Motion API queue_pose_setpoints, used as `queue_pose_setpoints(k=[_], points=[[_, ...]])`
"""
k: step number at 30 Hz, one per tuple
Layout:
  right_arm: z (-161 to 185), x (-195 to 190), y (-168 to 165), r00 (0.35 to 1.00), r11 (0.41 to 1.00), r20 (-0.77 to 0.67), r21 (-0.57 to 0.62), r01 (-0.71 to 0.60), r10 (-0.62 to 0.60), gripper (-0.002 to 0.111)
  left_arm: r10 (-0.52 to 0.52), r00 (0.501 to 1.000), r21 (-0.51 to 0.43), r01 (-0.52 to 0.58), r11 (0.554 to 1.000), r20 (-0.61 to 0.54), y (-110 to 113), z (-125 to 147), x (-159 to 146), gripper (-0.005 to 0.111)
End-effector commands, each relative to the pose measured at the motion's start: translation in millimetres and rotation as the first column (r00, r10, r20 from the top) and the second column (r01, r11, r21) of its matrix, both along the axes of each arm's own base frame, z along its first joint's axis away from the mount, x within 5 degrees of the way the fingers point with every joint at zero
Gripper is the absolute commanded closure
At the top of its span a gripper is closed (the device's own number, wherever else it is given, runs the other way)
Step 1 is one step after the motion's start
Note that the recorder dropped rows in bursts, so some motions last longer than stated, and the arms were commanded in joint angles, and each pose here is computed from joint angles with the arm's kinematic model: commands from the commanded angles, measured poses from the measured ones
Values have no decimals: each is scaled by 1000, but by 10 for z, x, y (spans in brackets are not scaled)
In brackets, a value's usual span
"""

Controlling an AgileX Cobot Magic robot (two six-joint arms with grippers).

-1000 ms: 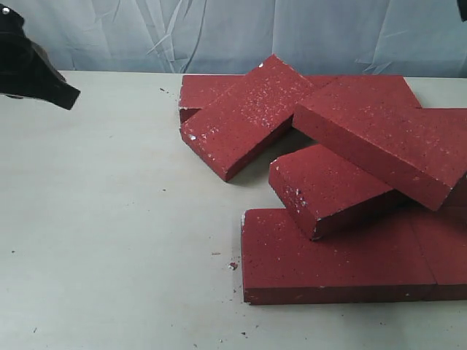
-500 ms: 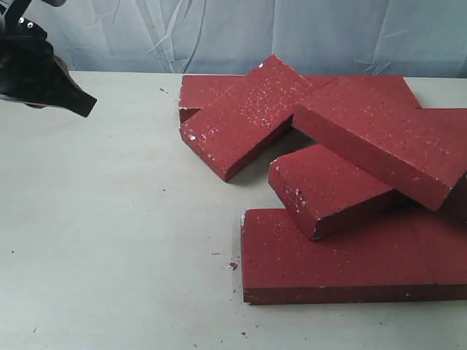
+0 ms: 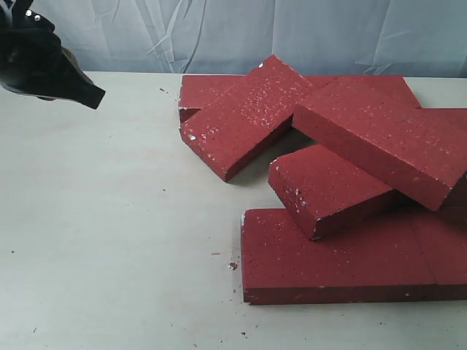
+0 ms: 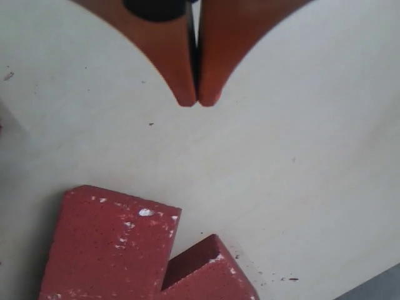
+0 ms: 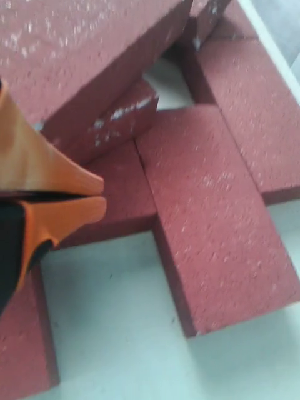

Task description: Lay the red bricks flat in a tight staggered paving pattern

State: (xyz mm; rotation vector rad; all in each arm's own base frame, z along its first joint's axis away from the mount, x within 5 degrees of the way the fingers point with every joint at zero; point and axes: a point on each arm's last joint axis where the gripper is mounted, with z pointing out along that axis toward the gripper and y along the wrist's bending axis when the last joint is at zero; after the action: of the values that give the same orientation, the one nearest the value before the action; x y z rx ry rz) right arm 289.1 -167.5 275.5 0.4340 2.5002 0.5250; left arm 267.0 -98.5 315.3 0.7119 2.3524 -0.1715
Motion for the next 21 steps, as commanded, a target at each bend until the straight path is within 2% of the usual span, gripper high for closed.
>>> queue_pose_setpoints(k=[1, 4, 7, 11, 15, 21], points=[[-227, -63, -8, 992, 989, -125, -137, -45, 28, 109, -132, 988, -62, 128, 990, -75, -209, -184, 186, 107], [-270, -7, 133, 976, 977, -209, -187, -97, 57, 109, -174, 973, -123, 156, 980, -151, -359, -323, 408, 107], [-315, 25, 346, 934, 948, -338, -243, -205, 115, 109, -189, 960, -120, 167, 979, -207, -463, -467, 679, 107], [-342, 35, 527, 876, 911, -477, -330, -246, 63, 109, -212, 955, -125, 189, 974, -206, -646, -553, 1011, 107], [-346, 48, 707, 852, 915, -513, -287, -285, 105, 109, -266, 944, -138, 241, 961, -198, -928, -594, 1238, 107], [-356, 30, 833, 827, 923, -543, -226, -311, 145, 109, -349, 915, -167, 319, 933, -201, -1388, -689, 1389, 107]])
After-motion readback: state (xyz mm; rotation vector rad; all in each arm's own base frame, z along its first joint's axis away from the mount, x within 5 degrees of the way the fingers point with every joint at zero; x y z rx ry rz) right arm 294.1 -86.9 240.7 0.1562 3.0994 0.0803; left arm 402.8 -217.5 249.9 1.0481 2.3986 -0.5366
